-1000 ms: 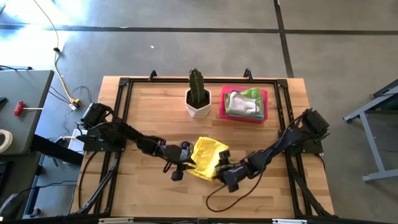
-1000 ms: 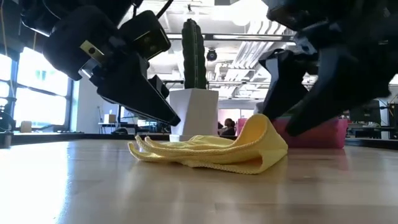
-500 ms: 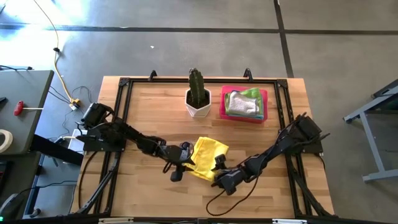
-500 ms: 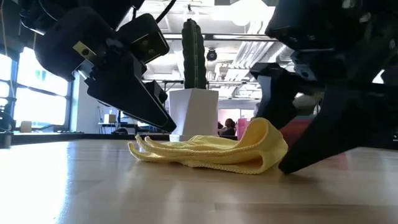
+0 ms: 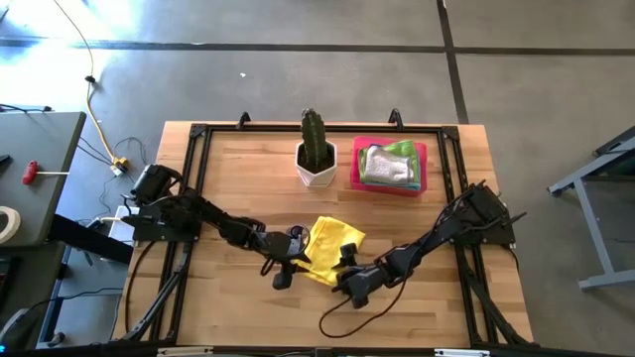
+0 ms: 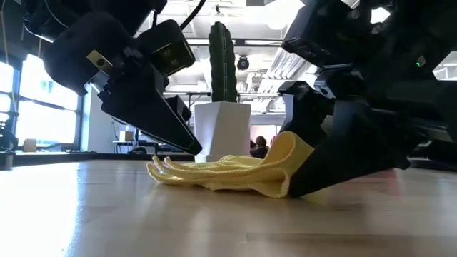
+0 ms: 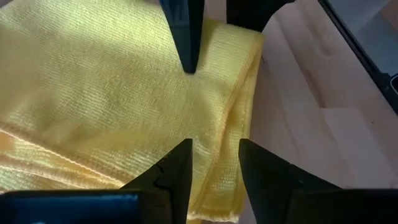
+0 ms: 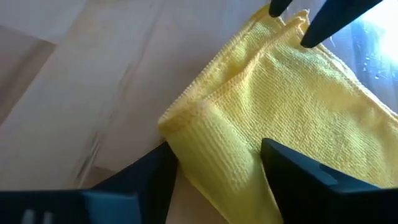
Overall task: Fold microfiber towels
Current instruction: Put the yellow towel into the pink laundry bin
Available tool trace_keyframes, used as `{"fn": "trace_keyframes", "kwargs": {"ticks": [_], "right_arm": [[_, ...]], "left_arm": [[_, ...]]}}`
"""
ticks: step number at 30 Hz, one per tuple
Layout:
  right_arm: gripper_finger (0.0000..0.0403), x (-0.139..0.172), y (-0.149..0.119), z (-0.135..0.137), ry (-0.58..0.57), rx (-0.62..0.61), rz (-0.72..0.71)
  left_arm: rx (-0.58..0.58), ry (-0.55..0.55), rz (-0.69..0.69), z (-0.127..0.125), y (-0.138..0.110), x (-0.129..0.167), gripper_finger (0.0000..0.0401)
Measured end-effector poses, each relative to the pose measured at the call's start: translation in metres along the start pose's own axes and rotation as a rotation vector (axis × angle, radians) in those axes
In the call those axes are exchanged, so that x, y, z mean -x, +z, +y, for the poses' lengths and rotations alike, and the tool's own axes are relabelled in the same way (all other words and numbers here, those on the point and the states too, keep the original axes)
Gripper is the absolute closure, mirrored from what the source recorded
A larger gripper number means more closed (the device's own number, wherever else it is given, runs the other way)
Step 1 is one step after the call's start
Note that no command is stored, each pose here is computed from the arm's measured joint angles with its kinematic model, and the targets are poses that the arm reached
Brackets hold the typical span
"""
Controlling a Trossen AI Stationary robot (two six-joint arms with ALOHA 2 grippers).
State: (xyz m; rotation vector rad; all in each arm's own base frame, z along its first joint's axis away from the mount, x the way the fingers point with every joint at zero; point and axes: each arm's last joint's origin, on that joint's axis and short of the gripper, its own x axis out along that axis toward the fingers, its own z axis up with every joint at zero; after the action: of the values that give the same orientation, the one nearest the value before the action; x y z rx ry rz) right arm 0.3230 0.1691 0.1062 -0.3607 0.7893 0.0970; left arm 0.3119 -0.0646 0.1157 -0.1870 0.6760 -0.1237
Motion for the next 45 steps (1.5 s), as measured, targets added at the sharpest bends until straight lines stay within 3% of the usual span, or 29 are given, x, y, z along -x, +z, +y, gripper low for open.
{"fn": "trace_keyframes", "kwargs": {"ticks": [4,11,13,20,29,33,39,45], "right_arm": [[0.0221,0.000,0.000,0.000,0.027,-0.001,0.002],[0.0373,-0.001,-0.002,0.001,0.047,-0.048,0.013],[0.0393,-0.001,-0.001,0.000,0.043,-0.085,0.012],[0.0399,0.013,0.011,-0.030,0.025,-0.314,-0.009],[0.0400,0.075,0.032,-0.116,-0.115,-0.618,-0.088],[0.0401,0.094,0.032,-0.153,-0.193,-0.680,-0.131],[0.0401,0.104,0.012,-0.202,-0.335,-0.724,-0.068],[0.0401,0.109,-0.001,-0.232,-0.423,-0.740,-0.045]], "left_arm": [[0.000,0.000,0.000,0.000,0.000,0.000,0.0281],[0.002,-0.004,-0.014,-0.001,0.003,0.003,0.0282],[0.003,-0.008,-0.028,-0.002,0.007,0.007,0.0282],[0.002,-0.013,-0.049,-0.006,0.022,0.031,0.0282],[0.014,-0.027,-0.038,-0.017,0.035,0.074,0.0282],[0.001,-0.048,-0.066,-0.024,0.039,0.087,0.0282],[-0.019,-0.032,-0.095,-0.030,0.042,0.096,0.0282],[-0.031,-0.002,-0.055,-0.033,0.036,0.096,0.0282]]}}
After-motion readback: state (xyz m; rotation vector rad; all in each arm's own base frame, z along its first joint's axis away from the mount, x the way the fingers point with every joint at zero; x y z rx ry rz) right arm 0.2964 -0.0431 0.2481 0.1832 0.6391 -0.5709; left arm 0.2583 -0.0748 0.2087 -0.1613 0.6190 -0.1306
